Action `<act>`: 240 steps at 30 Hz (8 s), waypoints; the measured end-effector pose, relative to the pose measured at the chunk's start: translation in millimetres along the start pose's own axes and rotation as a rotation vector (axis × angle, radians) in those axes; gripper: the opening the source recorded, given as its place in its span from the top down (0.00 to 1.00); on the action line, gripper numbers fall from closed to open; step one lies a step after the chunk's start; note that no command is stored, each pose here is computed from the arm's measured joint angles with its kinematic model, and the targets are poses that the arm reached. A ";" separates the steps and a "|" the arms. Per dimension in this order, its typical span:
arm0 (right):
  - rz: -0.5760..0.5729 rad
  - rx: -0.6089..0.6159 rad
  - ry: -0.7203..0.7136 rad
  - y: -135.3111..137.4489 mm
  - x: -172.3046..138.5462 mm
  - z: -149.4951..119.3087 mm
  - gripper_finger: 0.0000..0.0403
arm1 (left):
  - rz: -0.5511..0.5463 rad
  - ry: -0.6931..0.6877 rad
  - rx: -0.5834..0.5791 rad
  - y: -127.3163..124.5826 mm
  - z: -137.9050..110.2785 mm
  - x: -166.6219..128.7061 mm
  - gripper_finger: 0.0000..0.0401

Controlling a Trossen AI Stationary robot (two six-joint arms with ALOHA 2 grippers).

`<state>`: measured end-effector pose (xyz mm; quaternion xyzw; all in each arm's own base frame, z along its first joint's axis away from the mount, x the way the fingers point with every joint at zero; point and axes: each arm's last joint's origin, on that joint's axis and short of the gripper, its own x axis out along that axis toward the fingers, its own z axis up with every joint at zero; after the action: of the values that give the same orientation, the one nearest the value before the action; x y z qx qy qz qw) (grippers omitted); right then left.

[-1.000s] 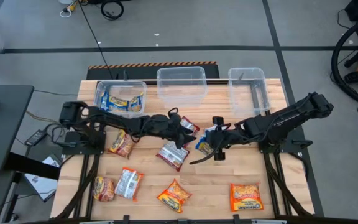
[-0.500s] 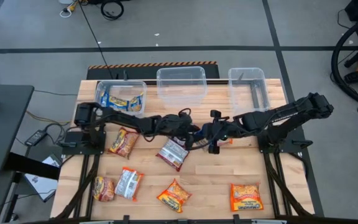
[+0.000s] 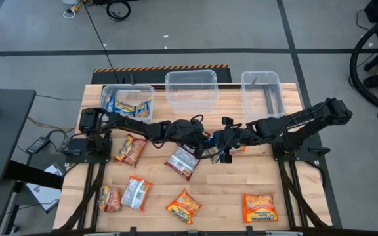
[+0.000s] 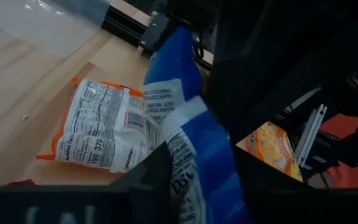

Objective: Sort Maruchan noodles
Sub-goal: Put the blue noodle pack into the left transparent bin, then put the bottom right red noodle pack into the center transparent bin

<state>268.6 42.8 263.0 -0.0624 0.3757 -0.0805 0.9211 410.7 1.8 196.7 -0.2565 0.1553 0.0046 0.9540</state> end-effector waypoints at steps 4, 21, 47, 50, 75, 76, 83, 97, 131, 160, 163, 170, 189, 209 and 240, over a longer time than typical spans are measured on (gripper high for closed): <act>0.014 0.004 -0.017 -0.3 -6.5 9.5 0.77 | -0.008 0.036 -0.008 5.4 3.3 -3.2 0.82; -0.249 0.079 -0.170 -32.9 -110.4 85.5 0.38 | 0.326 0.071 0.060 6.0 97.5 -172.7 0.87; -0.170 0.223 -0.093 -13.0 -84.9 68.1 0.39 | 1.245 0.191 -0.345 100.4 30.5 -278.7 0.86; -0.163 0.246 -0.086 -11.8 -82.6 65.8 0.39 | 1.208 0.256 -0.400 109.6 20.8 -275.5 0.84; 0.048 0.408 -0.015 -8.7 -78.0 62.4 0.39 | 1.200 0.369 -0.538 150.6 23.4 -271.1 0.56; 0.051 0.392 -0.014 -9.6 -78.5 62.3 0.39 | 1.200 0.378 -0.531 148.5 29.2 -274.0 0.53; 0.046 0.091 -0.023 -9.6 -77.4 61.4 0.39 | 1.032 0.340 -0.440 105.8 92.0 -291.0 0.41; 0.092 -0.008 -0.094 19.8 -27.4 24.4 0.39 | 0.228 0.231 0.176 -57.1 62.6 -202.6 0.48; 0.121 0.094 0.162 91.5 -101.4 -16.6 0.39 | -0.035 0.614 0.724 -24.8 -90.9 -16.6 0.49; -0.169 -0.307 -0.051 39.1 -90.8 16.8 0.39 | 0.129 0.083 0.650 -27.2 89.1 -99.6 0.99; -0.219 -0.347 -0.102 21.7 -80.7 32.6 0.40 | 0.151 0.005 0.661 -13.3 112.8 -121.1 0.99; -0.422 -0.453 -0.270 -34.2 -66.9 72.0 0.41 | 0.000 -0.047 0.632 23.2 140.4 -148.2 0.99; -0.261 -0.758 -0.282 -82.9 -2.0 79.6 0.41 | -0.120 0.009 0.590 46.3 142.7 -157.9 0.99; -0.189 -0.561 -0.265 -80.2 37.2 77.1 0.69 | -0.083 0.000 0.685 46.9 138.2 -140.5 0.96; -0.289 0.952 0.084 -203.1 50.9 107.5 0.67 | 0.568 -0.218 0.484 30.8 187.7 -280.2 0.50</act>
<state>359.4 -160.2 340.2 0.3170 0.3213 -0.3726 0.8109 196.5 140.5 419.2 0.0312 0.1146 0.2590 0.9585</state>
